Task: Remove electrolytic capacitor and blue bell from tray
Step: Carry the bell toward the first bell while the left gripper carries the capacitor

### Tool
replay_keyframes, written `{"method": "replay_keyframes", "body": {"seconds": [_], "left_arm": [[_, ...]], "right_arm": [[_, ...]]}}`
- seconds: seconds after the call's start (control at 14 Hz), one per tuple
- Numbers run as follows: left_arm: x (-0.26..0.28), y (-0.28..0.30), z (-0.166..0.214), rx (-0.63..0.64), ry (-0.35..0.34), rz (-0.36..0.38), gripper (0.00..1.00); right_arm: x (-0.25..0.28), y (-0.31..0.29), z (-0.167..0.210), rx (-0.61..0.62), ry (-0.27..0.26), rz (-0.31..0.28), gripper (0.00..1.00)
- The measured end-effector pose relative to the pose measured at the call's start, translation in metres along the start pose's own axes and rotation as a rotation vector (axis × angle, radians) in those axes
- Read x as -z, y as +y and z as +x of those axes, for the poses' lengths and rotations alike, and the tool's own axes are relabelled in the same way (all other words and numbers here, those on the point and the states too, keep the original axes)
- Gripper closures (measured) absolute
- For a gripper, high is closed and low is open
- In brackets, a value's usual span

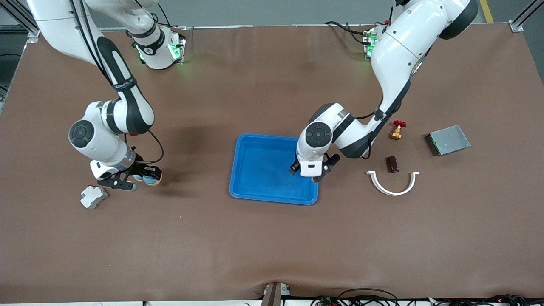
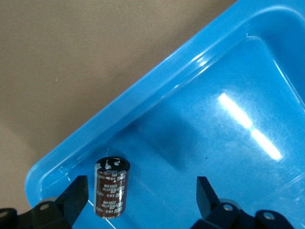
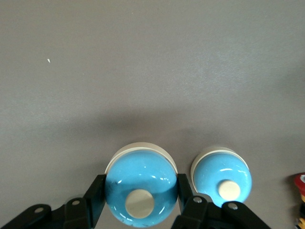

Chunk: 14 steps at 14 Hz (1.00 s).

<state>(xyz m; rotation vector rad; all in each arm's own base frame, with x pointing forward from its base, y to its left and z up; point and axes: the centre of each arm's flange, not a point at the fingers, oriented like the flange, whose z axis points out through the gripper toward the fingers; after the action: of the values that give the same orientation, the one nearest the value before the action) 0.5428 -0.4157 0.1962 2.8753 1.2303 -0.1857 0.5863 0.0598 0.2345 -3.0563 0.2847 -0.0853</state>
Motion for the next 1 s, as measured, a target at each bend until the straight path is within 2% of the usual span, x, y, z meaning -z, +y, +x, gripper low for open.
{"method": "replay_keyframes", "body": {"seconds": [0.36,0.5,0.57,0.93,1.0], "left_arm": [[-0.005,0.000,0.000,0.001,-0.005,-0.003,0.00],[-0.008,0.000,0.000,0.001,-0.007,-0.002,0.00],[-0.009,0.000,0.000,0.001,-0.008,-0.002,0.07],[-0.012,0.000,0.000,0.001,-0.011,-0.002,0.59],[-0.012,0.000,0.000,0.001,-0.011,-0.003,0.66]], "right_arm": [[-0.050,-0.002,-0.010,-0.011,0.003,-0.002,0.35],[-0.050,-0.007,-0.012,-0.030,0.005,-0.001,0.35],[-0.050,-0.014,-0.014,-0.041,0.005,-0.001,0.35],[-0.051,-0.050,-0.032,-0.090,-0.002,-0.001,0.35],[-0.051,-0.059,-0.036,-0.094,-0.004,0.000,0.35]]}}
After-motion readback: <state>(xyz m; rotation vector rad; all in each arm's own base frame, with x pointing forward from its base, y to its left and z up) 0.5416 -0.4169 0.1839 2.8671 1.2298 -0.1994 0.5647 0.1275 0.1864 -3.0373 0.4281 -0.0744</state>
